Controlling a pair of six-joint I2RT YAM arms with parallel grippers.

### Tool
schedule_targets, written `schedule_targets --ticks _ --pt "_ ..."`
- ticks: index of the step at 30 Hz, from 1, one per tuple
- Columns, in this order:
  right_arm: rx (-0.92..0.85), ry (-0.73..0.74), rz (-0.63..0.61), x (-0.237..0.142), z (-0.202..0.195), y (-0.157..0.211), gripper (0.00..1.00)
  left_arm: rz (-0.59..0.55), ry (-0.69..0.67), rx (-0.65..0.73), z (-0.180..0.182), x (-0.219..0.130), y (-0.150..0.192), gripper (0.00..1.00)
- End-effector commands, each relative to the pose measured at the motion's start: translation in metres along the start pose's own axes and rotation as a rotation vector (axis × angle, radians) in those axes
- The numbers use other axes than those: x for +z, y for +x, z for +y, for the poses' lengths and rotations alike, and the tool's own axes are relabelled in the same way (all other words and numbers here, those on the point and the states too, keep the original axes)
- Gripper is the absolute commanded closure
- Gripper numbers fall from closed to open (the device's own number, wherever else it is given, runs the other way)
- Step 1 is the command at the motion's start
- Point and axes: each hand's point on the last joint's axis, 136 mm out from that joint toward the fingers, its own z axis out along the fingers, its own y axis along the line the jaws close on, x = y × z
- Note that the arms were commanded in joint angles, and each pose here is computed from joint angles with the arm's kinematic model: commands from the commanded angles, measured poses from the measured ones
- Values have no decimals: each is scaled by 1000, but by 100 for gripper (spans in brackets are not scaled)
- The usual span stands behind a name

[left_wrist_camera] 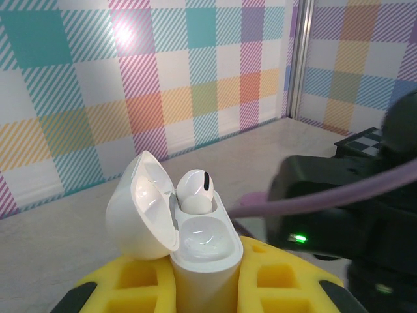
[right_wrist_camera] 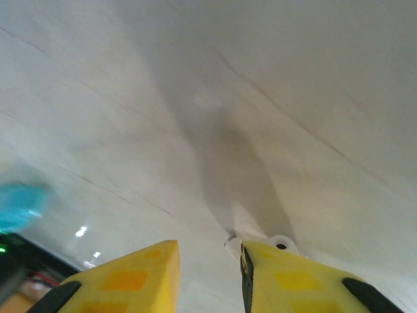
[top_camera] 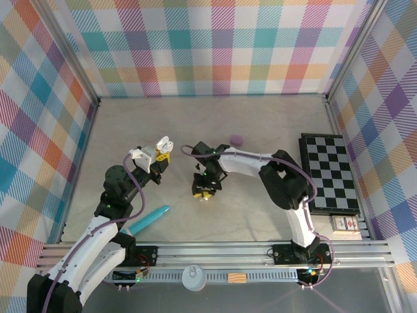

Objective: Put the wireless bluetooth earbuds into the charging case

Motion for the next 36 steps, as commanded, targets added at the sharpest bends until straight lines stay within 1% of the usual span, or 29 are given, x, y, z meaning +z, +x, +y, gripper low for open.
schedule_targets --ticks 1,4,7,8,10,13,14,16,18,21,24,29,36 --pt "-12 171 -13 -17 -44 24 69 -47 -9 24 3 -2 -19 100" --pt "-36 166 -80 -33 -49 28 68 -52 2 17 1 -1 -19 100" --pt "-38 93 -196 -59 -38 24 60 -51 16 23 -1 -1 -18 100" --pt "-8 90 -221 -65 -39 24 59 -49 25 32 -3 -1 -18 100" --pt "84 87 -232 -72 -49 27 57 -41 48 50 -6 0 -17 100" --pt "250 31 -144 -64 -63 40 54 -13 77 71 -14 3 -9 100" --pt "284 12 -115 -60 -63 43 53 -8 79 73 -16 4 -6 100" --pt "317 22 -84 -58 -63 44 51 1 79 79 -20 5 0 100" --pt "314 31 -47 -55 -59 43 52 13 84 87 -23 6 5 100" --pt "331 69 7 -45 -61 42 57 13 82 87 -25 5 7 100" --pt "346 71 56 -33 -59 40 61 20 82 89 -26 4 9 100" --pt "351 62 89 -22 -56 35 60 26 71 90 -24 3 12 100" --pt "393 79 152 -9 -59 39 60 29 70 92 -24 4 12 100"
